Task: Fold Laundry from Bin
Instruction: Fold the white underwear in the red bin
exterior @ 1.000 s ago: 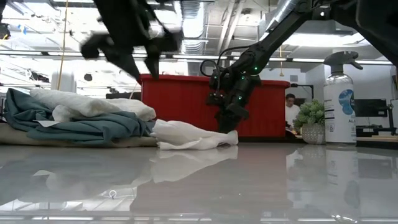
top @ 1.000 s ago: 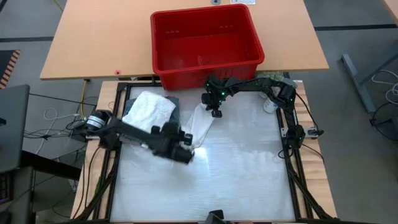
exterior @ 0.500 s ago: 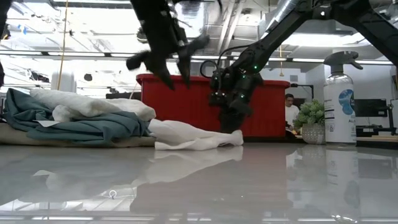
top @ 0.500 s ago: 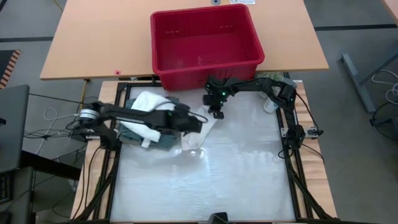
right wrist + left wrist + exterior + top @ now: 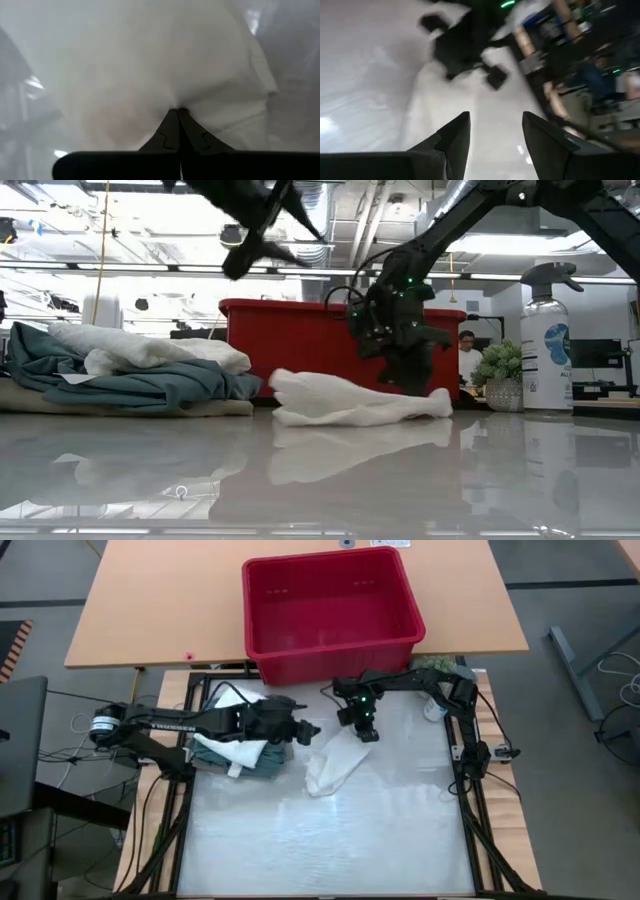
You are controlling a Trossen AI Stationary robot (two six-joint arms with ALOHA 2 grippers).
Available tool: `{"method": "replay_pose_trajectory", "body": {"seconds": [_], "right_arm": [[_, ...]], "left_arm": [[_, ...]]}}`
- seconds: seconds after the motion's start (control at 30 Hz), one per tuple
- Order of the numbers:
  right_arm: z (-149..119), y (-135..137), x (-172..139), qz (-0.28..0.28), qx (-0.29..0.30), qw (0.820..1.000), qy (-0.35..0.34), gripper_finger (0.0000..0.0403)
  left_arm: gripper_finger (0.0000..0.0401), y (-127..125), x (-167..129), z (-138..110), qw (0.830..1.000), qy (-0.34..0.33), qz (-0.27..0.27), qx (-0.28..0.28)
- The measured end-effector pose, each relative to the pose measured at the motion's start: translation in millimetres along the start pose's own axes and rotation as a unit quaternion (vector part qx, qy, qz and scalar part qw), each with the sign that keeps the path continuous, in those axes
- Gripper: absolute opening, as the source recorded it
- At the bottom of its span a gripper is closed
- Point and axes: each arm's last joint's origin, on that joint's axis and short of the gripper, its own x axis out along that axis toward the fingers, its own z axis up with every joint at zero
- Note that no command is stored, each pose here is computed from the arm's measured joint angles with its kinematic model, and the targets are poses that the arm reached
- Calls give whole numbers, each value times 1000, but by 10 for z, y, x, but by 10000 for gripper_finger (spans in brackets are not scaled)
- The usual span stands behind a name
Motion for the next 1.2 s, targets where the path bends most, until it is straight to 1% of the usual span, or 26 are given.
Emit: {"method": "replay_pose_trajectory", "body": {"seconds": [0.07,0.17,0.2,0.27,0.3,0.4,0.47,0.57,0.6,0.67,0.7,0.77,0.83,0.9,0.97,1.13,1.2], "right_arm": [[52,82,23,-13,-16,1000,21,14],[125,217,64,-5,-29,999,36,14],[149,261,78,-4,-33,999,40,14],[195,331,100,-3,-37,998,43,14],[213,359,108,-3,-38,998,44,14],[253,418,127,-4,-39,998,45,14],[283,462,142,-9,-47,998,50,14],[329,541,167,-23,-59,996,62,14],[342,567,174,-23,-63,996,64,14],[366,613,188,-23,-67,995,66,14],[377,634,194,-23,-67,995,66,14],[395,664,203,-24,-65,995,66,14],[409,683,210,-25,-61,996,65,14],[417,684,212,-26,-61,996,62,14],[421,684,212,-26,-61,996,59,14],[416,686,212,-25,-55,996,61,14],[418,685,211,-26,-55,996,60,14]], "left_arm": [[169,135,33,-53,1000,10,24,-2],[169,329,53,-159,996,-5,92,-18],[169,369,58,-193,995,-4,99,-28],[169,420,69,-252,995,29,91,-31],[169,444,73,-287,995,49,86,-21],[169,500,108,-453,990,91,100,30],[169,503,152,-533,987,98,100,73],[169,524,252,-633,983,111,103,104],[169,526,296,-675,981,115,98,122],[169,527,365,-761,975,119,92,165],[169,540,388,-798,970,122,97,186],[169,587,443,-863,959,129,112,226],[169,618,465,-925,940,144,113,286],[169,555,460,-975,917,146,83,363],[169,495,440,-1051,888,144,44,435],[169,518,388,-1226,844,161,-52,509],[169,550,365,-1290,831,157,-61,530]]}}
